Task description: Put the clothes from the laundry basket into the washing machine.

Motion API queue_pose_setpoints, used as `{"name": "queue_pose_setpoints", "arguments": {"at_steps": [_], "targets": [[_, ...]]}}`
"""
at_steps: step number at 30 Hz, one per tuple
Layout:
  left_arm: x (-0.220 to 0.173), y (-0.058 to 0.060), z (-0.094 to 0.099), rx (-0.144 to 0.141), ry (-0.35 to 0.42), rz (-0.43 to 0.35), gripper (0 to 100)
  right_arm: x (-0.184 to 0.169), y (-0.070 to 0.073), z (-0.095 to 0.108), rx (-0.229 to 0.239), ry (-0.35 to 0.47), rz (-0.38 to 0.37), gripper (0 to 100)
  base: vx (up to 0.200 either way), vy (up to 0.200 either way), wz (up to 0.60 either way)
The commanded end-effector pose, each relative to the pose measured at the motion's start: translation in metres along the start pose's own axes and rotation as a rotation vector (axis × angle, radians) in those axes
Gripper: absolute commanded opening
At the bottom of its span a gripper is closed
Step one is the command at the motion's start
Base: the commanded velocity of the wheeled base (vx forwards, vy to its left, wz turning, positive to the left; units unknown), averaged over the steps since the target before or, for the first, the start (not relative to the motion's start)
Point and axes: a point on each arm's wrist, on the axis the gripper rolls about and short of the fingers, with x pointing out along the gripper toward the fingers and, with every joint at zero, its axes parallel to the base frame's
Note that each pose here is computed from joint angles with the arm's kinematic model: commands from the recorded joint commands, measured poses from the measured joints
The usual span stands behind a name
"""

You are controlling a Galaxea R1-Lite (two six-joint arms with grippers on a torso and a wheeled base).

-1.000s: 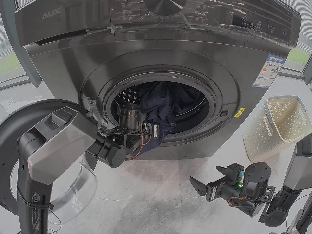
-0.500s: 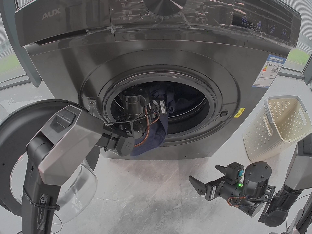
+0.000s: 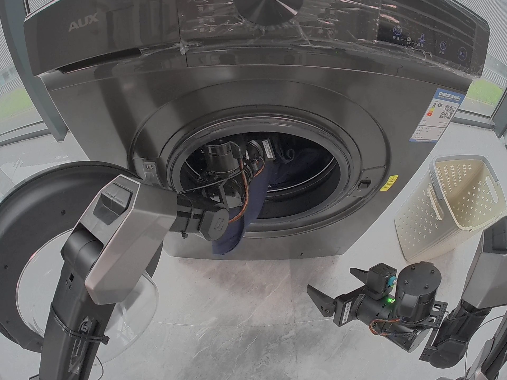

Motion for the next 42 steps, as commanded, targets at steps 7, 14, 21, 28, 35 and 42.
{"name": "queue_pose_setpoints", "arguments": {"at_steps": [7,14,21,28,35,42], "targets": [[-0.054,0.004,-0.006,0.095,0.321,0.038,100,0.000,0.000,-0.001,-0.001,0.003,-0.001,100,0.000,0.000,0.00],[-0.086,0.020,-0.031,0.183,0.485,0.035,100,0.000,0.001,-0.001,-0.001,0.004,0.005,100,0.000,0.000,0.00],[-0.077,0.033,-0.057,0.184,0.495,0.050,100,0.000,0.002,-0.001,-0.001,0.003,0.007,100,0.000,0.000,0.00],[-0.061,0.040,-0.068,0.186,0.476,0.064,0,0.000,0.002,-0.001,-0.003,0.002,0.009,100,0.000,0.000,0.00],[-0.054,0.035,-0.070,0.180,0.453,0.048,0,0.002,0.006,0.003,0.002,-0.017,0.021,100,0.000,0.000,0.00],[-0.023,0.012,-0.032,0.063,0.253,0.015,0,0.001,0.006,0.003,0.002,-0.019,0.021,100,0.000,0.000,0.00]]}}
